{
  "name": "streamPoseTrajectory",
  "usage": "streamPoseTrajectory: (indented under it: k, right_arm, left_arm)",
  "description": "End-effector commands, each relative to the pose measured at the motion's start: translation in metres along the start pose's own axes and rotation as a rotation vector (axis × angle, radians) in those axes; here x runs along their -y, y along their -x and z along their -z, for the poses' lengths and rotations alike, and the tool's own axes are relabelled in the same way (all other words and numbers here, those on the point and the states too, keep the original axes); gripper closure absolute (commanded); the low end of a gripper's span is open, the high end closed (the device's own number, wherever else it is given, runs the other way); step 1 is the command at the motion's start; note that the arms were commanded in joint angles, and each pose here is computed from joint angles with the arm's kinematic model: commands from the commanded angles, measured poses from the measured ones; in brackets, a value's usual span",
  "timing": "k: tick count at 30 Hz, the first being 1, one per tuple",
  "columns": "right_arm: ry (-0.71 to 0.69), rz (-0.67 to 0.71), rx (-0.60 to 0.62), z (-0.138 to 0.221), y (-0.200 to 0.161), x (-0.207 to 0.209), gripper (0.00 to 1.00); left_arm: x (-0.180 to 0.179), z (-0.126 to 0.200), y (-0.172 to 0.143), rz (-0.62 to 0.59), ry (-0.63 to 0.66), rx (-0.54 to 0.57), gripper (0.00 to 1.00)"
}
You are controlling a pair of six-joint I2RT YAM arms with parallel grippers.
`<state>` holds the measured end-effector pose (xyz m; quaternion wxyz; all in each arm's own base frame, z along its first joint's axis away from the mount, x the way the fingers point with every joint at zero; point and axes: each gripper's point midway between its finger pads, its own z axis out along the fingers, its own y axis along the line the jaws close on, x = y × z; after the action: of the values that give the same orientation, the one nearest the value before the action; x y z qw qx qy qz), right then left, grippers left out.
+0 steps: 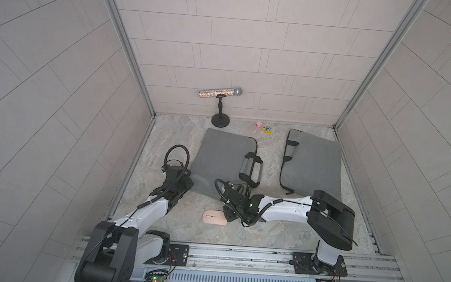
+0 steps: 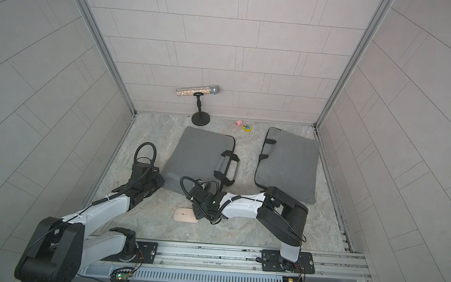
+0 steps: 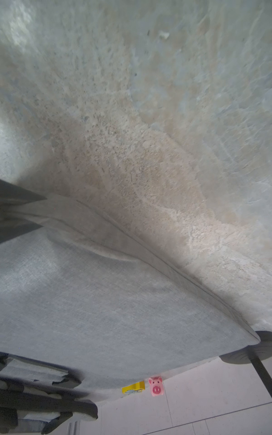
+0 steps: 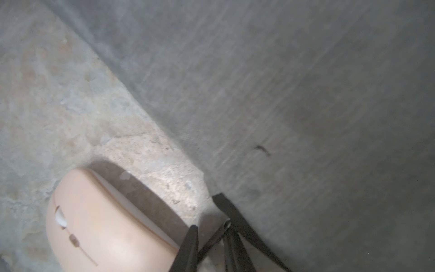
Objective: Put the mouse into the laptop bag
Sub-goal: Unzip the zipper on the zippered laptop bag, then pick up the mouse from the center of the board.
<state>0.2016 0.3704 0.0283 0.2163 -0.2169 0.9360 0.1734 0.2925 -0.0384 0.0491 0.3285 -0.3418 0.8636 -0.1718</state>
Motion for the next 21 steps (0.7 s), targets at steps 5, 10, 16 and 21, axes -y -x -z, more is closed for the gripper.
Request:
streamPoseTrajectory:
  k: [5, 10, 16, 21]
  right_arm:
    - [0.165, 0.083, 0.123, 0.034, 0.007, -0.030, 0.38]
    - [0.229, 0.140, 0.170, 0.047, 0.008, -0.041, 0.23]
    - [0.096, 0.241, 0.128, 0.032, -0.003, -0.057, 0.11]
    - [-0.069, 0.264, 0.078, 0.011, -0.008, -0.053, 0.09]
  left_arm:
    - [-0.014, 0.012, 0.031, 0.068, 0.012, 0.043, 0.49]
    - [-0.019, 0.015, 0.031, 0.095, 0.017, -0.007, 0.23]
    - [-0.003, 0.022, 0.027, 0.078, -0.053, -0.051, 0.20]
    - [0.003, 0.029, 0.030, 0.029, -0.066, -0.058, 0.18]
